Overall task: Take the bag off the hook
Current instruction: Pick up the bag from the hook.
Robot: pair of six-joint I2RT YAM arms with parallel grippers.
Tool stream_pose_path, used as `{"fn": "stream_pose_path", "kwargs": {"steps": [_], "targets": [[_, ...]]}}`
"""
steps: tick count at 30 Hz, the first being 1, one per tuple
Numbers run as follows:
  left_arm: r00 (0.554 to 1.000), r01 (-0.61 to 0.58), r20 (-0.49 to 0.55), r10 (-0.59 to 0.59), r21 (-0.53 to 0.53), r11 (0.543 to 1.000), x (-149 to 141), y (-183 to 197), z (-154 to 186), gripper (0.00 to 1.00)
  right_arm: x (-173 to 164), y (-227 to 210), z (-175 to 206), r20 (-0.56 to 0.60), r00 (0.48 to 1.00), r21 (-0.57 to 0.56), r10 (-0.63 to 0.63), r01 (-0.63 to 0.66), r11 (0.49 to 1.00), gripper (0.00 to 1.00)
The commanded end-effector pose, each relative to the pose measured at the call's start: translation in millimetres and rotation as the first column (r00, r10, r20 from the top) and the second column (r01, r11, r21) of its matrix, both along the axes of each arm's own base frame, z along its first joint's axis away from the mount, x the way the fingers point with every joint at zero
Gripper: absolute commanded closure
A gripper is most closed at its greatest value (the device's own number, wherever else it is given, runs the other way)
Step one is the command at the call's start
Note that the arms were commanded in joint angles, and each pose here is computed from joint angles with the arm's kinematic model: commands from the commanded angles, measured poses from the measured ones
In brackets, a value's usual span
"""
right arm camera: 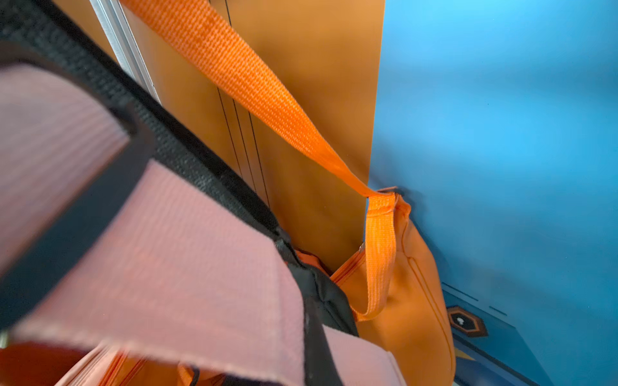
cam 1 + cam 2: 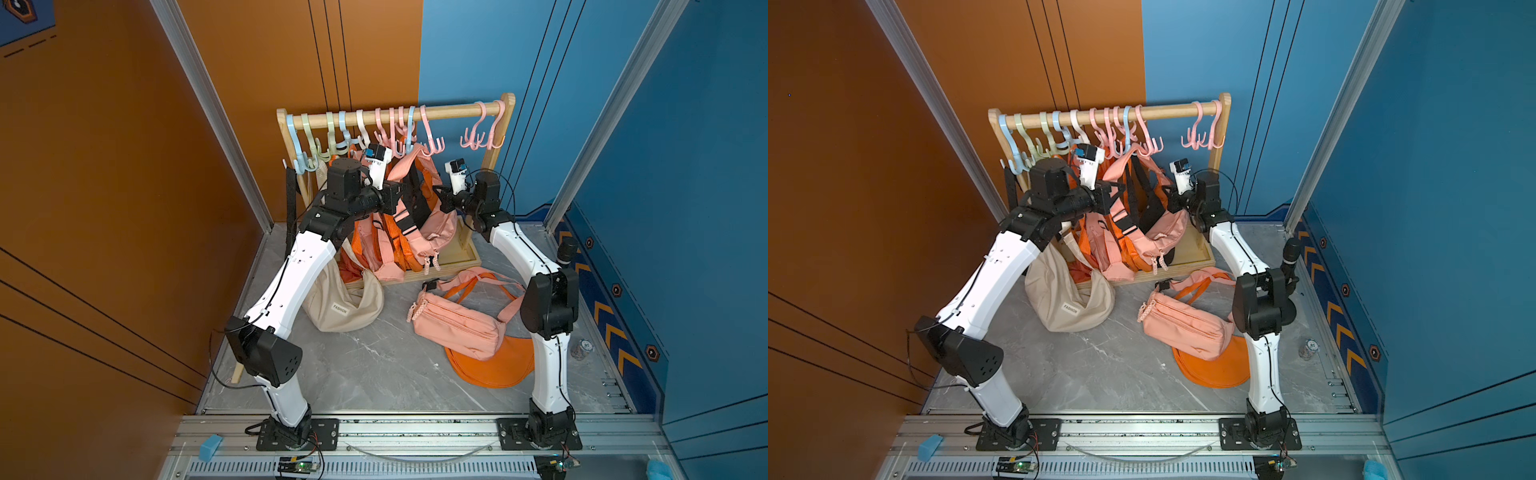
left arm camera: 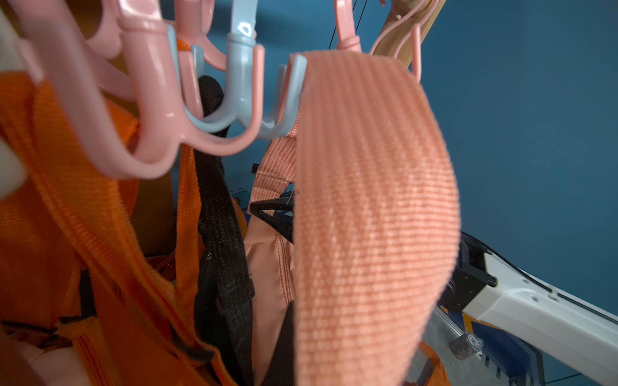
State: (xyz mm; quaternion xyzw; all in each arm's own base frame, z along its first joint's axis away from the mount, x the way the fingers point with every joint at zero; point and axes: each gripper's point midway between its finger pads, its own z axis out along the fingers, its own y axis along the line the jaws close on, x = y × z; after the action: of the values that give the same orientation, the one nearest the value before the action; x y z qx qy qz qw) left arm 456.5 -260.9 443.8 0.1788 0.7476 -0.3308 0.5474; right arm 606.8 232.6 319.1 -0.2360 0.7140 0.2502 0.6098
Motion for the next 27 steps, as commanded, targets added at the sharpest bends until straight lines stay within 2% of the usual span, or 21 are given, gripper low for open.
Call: {"fn": "stream_pose_path", "kwargs": {"steps": [1,3,11,18,22,27], "targets": [[1.0,0.007,0.01,-0.007,-0.021,1.0,6,-2,2,1.0,-18,-5,44,0.083,0.997,0.054,0.007,-0.011,0.998,1.0],[1.0,0.006,0.009,-0.006,-0.024,1.0,6,-3,2,1.0,-28,-9,62,0.109,0.994,0.069,0.004,-0.012,0.998,1.0],[1.0,0.021,0.016,-0.021,-0.02,1.0,11,-11,5,1.0,-59,-17,93,0.157,0.988,0.103,-0.007,-0.01,0.995,1.0],[0.998,0.039,0.053,-0.038,-0.026,0.999,17,-29,20,1.0,-89,-25,107,0.181,0.983,0.121,-0.02,-0.002,0.993,1.0],[0.996,0.03,0.089,-0.026,-0.048,0.998,20,-30,38,1.0,-105,-29,105,0.177,0.984,0.111,-0.029,0.009,0.994,1.0],[0.991,0.028,0.133,-0.017,-0.076,0.997,17,-30,61,1.0,-122,-30,85,0.144,0.989,0.098,-0.033,0.019,0.995,1.0]]}}
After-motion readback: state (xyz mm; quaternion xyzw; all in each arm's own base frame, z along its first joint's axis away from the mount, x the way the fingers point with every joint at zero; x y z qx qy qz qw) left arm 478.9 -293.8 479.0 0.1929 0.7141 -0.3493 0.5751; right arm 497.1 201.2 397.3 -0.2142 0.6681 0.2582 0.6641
